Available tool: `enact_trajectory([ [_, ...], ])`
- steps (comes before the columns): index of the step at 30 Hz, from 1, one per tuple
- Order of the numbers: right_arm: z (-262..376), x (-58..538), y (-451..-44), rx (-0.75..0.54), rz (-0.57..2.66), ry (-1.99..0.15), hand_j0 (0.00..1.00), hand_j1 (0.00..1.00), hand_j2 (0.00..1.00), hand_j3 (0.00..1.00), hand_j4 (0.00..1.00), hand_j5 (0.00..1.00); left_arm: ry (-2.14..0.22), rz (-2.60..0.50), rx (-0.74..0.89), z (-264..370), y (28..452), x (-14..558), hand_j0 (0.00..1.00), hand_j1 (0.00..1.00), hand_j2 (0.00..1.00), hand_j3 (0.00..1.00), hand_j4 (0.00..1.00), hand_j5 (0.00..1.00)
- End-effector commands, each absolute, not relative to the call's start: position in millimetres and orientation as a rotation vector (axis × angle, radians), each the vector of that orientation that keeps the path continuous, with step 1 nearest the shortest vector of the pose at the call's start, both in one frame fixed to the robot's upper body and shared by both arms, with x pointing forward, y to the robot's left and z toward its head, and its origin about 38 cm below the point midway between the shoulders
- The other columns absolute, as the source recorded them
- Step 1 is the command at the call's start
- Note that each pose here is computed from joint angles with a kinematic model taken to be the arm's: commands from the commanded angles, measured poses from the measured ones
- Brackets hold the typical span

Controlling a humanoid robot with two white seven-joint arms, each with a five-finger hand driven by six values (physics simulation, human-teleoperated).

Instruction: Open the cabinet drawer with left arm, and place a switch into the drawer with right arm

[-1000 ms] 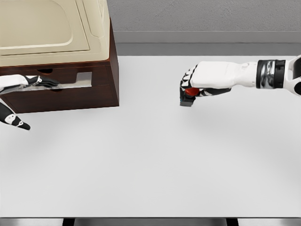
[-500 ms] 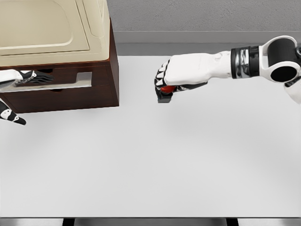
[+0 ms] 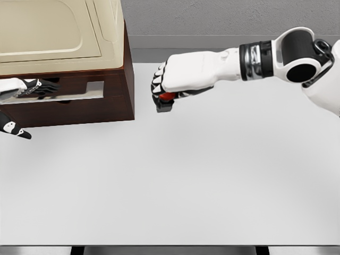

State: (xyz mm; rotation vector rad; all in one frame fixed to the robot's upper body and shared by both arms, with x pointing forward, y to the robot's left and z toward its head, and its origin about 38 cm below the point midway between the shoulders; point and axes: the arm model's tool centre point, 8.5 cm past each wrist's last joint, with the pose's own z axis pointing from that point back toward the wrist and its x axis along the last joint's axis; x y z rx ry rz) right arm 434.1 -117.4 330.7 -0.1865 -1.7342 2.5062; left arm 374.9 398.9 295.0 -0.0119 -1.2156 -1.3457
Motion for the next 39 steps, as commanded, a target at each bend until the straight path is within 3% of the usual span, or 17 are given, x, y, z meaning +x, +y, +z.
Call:
enact_trajectory([
  [1,331.9,432.5,-110.5,-0.169,2.504,-1.754,0.50,0.50,0.50,0.50,0.50,0.50,-1.220,-1.342,-0.022,295.5,397.4,374.4,1.00,1.00,1.00,1.00,1.00,1.00],
  [13,359.9,426.5,-92.7,-0.165,2.520,-1.838,0.50,0.50,0.50,0.50,0.50,0.50,-1.177,-1.363,-0.067,286.9,391.9,359.3,1.00,1.00,1.00,1.00,1.00,1.00],
  [29,375.6,420.5,-106.0,-0.201,2.529,-1.846,0.50,0.50,0.50,0.50,0.50,0.50,-1.147,-1.299,-0.094,290.4,406.8,348.9,1.00,1.00,1.00,1.00,1.00,1.00],
  [39,392.5,415.9,-100.5,-0.153,2.506,-1.909,0.50,0.50,0.50,0.50,0.50,0.50,-1.121,-1.294,-0.098,285.3,411.5,343.8,1.00,1.00,1.00,1.00,1.00,1.00],
])
